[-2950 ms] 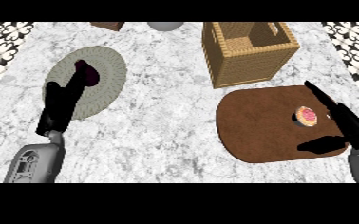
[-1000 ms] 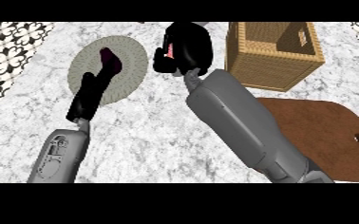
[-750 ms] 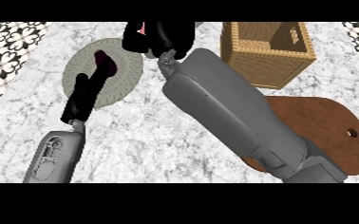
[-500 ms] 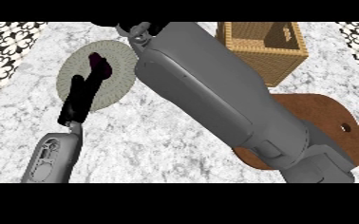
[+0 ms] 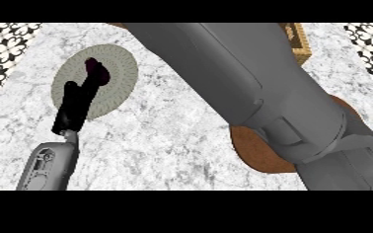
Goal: Pick the cupcake from the cutting board and place it in the basket
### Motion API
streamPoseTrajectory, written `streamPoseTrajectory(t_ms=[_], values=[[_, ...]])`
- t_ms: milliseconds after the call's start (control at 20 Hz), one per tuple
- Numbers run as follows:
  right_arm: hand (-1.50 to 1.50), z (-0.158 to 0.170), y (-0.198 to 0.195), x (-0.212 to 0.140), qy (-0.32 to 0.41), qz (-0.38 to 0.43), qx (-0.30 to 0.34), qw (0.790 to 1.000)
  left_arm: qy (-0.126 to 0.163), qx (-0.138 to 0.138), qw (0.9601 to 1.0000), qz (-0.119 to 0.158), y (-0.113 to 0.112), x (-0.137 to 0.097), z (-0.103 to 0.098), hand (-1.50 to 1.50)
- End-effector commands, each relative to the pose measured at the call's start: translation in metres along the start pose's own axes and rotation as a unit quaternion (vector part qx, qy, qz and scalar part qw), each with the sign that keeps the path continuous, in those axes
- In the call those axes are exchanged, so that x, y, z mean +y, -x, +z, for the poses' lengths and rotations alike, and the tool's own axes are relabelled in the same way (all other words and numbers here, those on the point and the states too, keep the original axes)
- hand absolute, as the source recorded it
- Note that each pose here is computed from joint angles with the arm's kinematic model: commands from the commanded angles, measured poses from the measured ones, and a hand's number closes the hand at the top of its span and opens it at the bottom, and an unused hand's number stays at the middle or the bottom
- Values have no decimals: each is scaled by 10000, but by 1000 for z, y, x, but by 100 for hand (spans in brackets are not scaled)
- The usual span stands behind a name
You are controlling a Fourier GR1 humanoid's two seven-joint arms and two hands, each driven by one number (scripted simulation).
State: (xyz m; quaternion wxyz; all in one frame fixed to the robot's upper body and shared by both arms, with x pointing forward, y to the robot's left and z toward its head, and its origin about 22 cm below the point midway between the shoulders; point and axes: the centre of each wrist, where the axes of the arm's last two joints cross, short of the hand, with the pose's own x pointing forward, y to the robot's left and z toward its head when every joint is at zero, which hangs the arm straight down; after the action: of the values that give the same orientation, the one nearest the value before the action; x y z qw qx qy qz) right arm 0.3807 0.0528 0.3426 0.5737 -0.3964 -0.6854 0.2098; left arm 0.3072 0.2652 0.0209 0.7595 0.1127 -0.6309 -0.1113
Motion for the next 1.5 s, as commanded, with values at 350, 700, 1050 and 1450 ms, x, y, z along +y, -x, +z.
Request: streamPoseTrajectory(t_ms=[350, 700, 1050, 1450], values=[[150, -66, 56, -30, -19, 1936, 948, 9765, -33, -13, 10000, 57, -2, -2, 11, 0], [150, -88, 121, -29, 40, 2235, 1117, 9683, -83, 105, 9999, 45, 4, 18, 13, 0], [150, -105, 176, -45, -290, 2123, 824, 9733, -207, 70, 9998, 26, 10, 2, 7, 0], [150, -106, 209, -35, -471, 2161, 865, 9714, -171, 94, 9998, 52, -2, 7, 2, 0]])
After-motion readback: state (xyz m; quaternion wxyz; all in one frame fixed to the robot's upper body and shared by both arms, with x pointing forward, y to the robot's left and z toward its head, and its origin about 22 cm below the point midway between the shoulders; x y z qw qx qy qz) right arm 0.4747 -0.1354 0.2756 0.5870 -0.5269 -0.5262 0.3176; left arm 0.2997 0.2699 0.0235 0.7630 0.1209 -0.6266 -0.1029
